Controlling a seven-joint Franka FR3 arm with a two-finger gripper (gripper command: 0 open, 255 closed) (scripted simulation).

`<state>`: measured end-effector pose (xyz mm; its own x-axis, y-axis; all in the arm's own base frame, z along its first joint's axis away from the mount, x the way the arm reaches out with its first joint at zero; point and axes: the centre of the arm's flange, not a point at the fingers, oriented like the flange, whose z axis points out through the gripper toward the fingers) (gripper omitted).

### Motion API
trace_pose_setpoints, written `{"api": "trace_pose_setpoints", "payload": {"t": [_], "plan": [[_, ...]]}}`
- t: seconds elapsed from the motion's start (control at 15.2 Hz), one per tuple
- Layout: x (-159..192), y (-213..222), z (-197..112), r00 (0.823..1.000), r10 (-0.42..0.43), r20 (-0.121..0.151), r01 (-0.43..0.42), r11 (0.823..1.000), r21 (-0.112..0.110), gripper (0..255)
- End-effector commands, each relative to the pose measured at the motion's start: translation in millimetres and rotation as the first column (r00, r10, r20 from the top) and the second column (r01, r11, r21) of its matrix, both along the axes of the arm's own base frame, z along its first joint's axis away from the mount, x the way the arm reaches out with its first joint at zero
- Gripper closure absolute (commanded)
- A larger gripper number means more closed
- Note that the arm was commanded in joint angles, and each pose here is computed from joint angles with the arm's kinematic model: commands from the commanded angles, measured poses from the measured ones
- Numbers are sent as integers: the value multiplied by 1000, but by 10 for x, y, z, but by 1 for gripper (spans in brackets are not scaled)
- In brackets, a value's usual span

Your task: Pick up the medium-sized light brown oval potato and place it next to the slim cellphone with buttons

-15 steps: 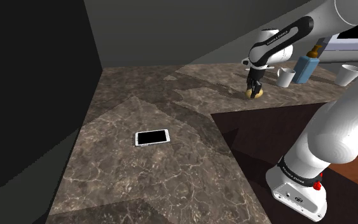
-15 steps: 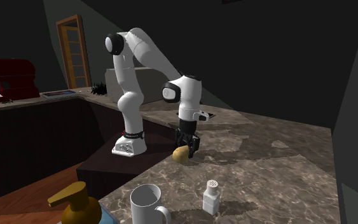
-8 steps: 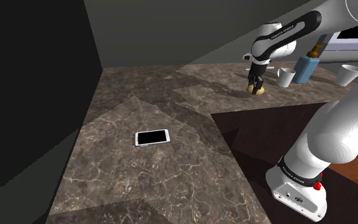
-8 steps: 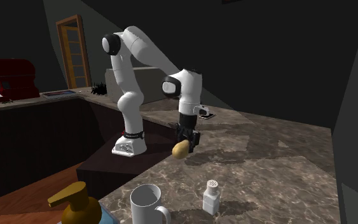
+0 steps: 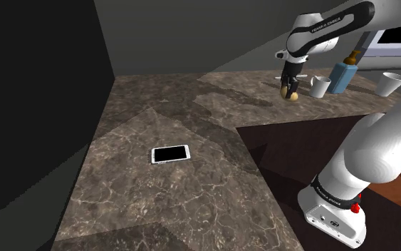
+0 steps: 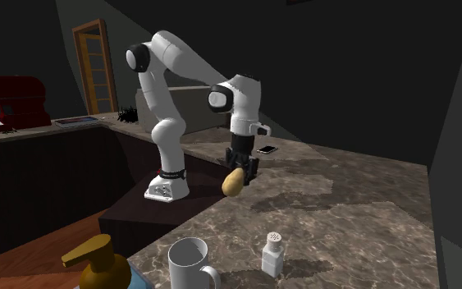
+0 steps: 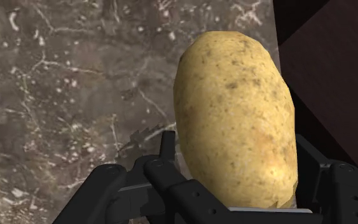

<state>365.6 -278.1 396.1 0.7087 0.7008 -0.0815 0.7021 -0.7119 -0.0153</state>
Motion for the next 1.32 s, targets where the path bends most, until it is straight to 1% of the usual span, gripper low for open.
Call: {"api": "trace_pose_setpoints", "payload": {"t": [0.0,0.66,1.25], "plan": [[3,-2,103,1000,0,-1,0,1000,0,255],[3,-2,627,1000,0,-1,0,1000,0,255],[63,1185,630,1000,0,-1,0,1000,0,255]]}}
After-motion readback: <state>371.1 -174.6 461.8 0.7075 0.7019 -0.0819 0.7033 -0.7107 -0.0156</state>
